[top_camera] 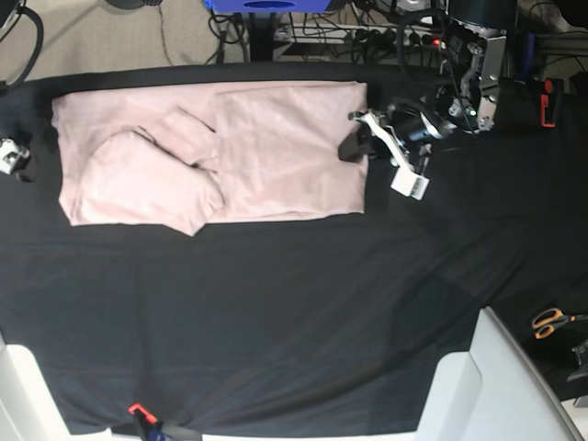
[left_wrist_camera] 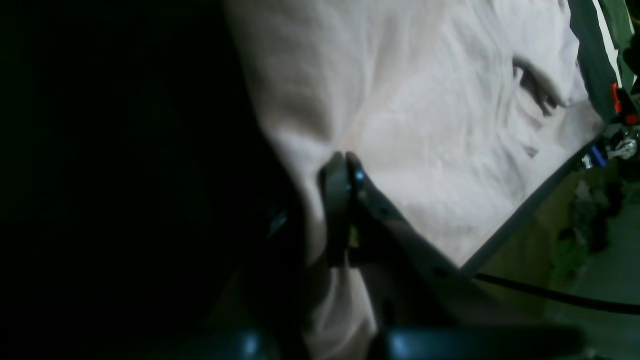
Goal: Fold the T-shirt properly
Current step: 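Drag the shirt edge with the left gripper to square the rectangle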
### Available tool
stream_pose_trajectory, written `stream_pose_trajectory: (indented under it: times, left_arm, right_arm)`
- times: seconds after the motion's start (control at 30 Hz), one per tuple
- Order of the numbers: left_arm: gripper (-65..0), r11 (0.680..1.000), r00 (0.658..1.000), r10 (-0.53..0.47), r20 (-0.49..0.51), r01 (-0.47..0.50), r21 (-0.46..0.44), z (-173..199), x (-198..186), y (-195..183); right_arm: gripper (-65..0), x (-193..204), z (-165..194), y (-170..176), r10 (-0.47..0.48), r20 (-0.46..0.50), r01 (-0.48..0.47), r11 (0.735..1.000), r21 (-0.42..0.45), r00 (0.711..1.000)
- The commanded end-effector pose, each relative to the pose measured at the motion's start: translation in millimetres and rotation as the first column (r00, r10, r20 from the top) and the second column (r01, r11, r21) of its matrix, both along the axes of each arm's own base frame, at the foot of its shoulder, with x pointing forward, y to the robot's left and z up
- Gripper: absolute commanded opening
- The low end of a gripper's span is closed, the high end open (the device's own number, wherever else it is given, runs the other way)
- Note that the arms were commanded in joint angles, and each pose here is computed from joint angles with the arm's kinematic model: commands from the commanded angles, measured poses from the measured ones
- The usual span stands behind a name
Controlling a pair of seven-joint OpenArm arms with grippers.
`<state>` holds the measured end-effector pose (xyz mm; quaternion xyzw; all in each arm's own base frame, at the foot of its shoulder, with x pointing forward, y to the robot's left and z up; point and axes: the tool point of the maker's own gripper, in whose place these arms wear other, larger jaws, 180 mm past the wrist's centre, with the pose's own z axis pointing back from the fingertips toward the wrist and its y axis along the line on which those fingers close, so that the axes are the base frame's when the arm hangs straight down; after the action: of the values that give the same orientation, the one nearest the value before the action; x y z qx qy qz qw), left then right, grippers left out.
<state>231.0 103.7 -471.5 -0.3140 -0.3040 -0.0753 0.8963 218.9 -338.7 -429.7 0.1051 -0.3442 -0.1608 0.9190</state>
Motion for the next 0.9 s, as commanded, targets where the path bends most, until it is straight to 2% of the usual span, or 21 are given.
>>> stream_pose_trajectory:
  times: [0.0, 0.07, 0.17, 0.27, 0.33, 0.37, 0.47, 0.63, 0.77, 0.87]
  left_arm:
    - [-57.4, 1.0, 0.999, 0.014, 0.051, -0.013, -0.013, 12.5, 13.0, 4.8]
    - [-43.4, 1.0, 0.998, 0.019, 0.056, -0.018, -0.01, 13.7, 14.8, 7.2]
    - [-26.2, 1.0, 0.998, 0.016, 0.056, -0.016, 0.005, 13.7, 14.9, 14.0]
    - [-9.9, 1.0, 0.998, 0.017, 0.059, -0.017, 0.007, 14.0, 15.3, 15.3]
    - [-2.1, 1.0, 0.998, 0.021, 0.062, -0.022, 0.012, 15.1, 16.5, 19.5]
    - [0.0, 0.999, 0.997, 0.04, 0.074, -0.041, 0.023, 18.2, 19.8, 29.9]
    - [0.0, 0.991, 0.985, 0.114, 0.127, -0.121, 0.049, 34.1, 28.2, 61.6]
    - [0.0, 0.965, 0.957, 0.189, 0.222, -0.222, 0.138, 68.7, 14.3, 120.0]
    - [0.0, 0.941, 0.943, 0.222, 0.248, -0.274, 0.198, 83.4, -3.7, 151.7]
    - [0.0, 0.928, 0.936, 0.251, 0.246, -0.305, 0.215, 84.2, -11.5, 165.4]
  right_arm:
    - [-18.8, 7.8, 13.2, -8.7, 0.004, 0.04, -0.003, 1.0, -0.022, 0.999]
    - [-13.7, 5.6, 11.2, -7.3, 0.012, 0.017, -0.012, 1.0, -0.014, 1.0]
    - [-6.6, 8.4, 11.8, -0.3, 0.059, 0.005, -0.059, 0.998, -0.004, 0.998]
    - [-6.3, 8.0, 8.8, 11.3, 0.137, 0.015, -0.137, 0.99, 0.035, 0.991]
    - [-5.9, 3.6, -3.3, 7.9, 0.105, -0.015, -0.104, 0.99, 0.094, 0.994]
    - [-5.7, 0.7, -9.1, 2.0, 0.084, -0.034, -0.079, 0.99, 0.118, 0.996]
    - [-5.7, -5.5, -28.1, -9.4, 0.036, -0.099, -0.017, 0.982, 0.188, 0.994]
    - [-5.6, -20.1, -47.1, -29.5, -0.014, -0.222, 0.077, 0.958, 0.276, 0.975]
    - [-5.6, -30.3, -60.1, -16.7, 0.008, -0.292, 0.095, 0.936, 0.338, 0.956]
    - [-5.6, -36.0, -70.6, 6.8, 0.084, -0.335, 0.047, 0.93, 0.364, 0.939]
